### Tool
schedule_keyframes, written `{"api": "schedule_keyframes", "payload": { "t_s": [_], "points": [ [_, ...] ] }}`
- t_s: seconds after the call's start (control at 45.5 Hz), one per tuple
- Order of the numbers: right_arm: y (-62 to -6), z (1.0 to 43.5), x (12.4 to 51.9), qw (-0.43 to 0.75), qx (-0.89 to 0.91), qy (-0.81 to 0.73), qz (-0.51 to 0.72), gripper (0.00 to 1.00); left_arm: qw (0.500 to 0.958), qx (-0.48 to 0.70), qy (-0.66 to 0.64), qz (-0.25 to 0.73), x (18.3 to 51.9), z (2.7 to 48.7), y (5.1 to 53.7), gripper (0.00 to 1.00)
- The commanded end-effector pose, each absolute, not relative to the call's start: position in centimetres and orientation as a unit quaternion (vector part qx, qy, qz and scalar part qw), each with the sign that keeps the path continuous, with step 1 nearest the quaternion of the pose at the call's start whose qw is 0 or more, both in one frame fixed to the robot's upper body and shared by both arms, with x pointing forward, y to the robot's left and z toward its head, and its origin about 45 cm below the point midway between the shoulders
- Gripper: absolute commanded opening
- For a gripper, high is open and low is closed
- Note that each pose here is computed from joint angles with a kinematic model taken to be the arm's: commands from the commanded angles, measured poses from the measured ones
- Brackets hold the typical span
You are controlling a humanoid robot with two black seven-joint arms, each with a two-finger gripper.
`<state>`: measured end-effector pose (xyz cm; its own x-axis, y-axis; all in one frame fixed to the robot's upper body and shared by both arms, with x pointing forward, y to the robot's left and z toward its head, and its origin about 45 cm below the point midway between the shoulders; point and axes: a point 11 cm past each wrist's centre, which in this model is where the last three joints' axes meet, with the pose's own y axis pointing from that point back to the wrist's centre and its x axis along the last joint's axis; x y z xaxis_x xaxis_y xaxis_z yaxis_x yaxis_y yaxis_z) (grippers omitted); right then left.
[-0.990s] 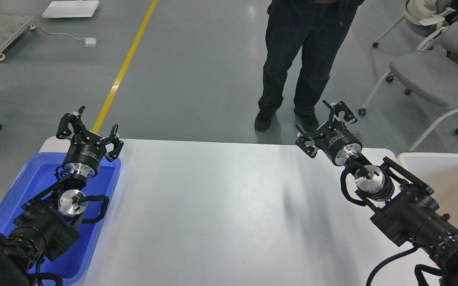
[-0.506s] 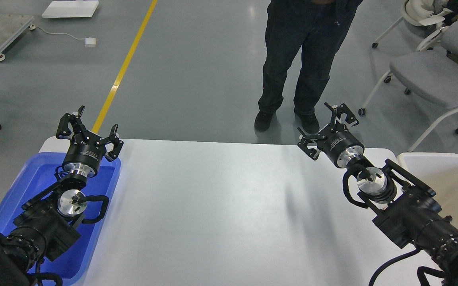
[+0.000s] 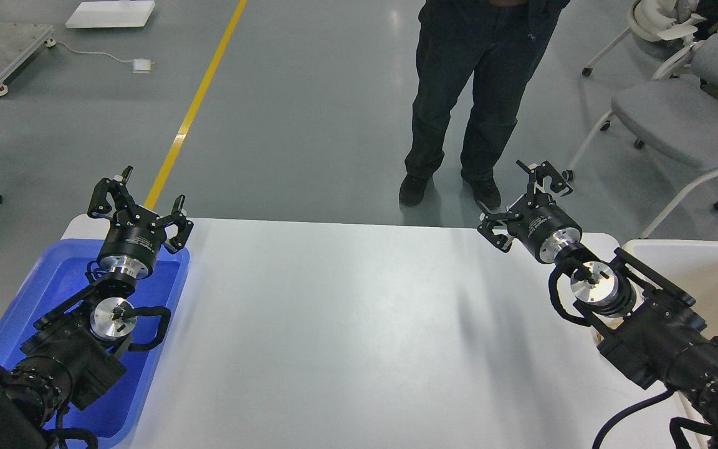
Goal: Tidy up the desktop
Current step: 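Move the right gripper outward toward the crumpled beige item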
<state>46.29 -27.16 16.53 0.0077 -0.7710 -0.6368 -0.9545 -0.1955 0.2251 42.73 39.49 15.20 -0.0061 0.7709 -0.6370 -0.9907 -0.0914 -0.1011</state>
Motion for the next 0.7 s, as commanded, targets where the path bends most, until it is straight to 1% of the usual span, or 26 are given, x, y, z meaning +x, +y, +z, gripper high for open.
{"api": "schedule_keyframes", "payload": {
  "t_s": [0.0, 0.198, 0.308, 0.682],
  "points": [
    [-28.6, 16.7, 46.2, 0.115, -0.704, 0.627, 0.315, 1.0, 0.645, -0.283, 0.194, 0.682, 42.7, 15.2, 39.5, 1.0],
    [-30.3, 17.4, 46.2, 0.071, -0.721, 0.631, 0.278, 1.0, 0.645, -0.283, 0.194, 0.682, 42.7, 15.2, 39.5, 1.0],
    [-32.0, 18.5, 46.5, 0.03, -0.734, 0.635, 0.241, 1.0, 0.646, -0.284, 0.194, 0.682, 42.7, 15.2, 39.5, 1.0],
    [-37.1, 19.1, 45.0, -0.112, -0.752, 0.632, 0.149, 1.0, 0.647, -0.285, 0.194, 0.68, 42.7, 15.3, 39.4, 1.0]
  ]
}}
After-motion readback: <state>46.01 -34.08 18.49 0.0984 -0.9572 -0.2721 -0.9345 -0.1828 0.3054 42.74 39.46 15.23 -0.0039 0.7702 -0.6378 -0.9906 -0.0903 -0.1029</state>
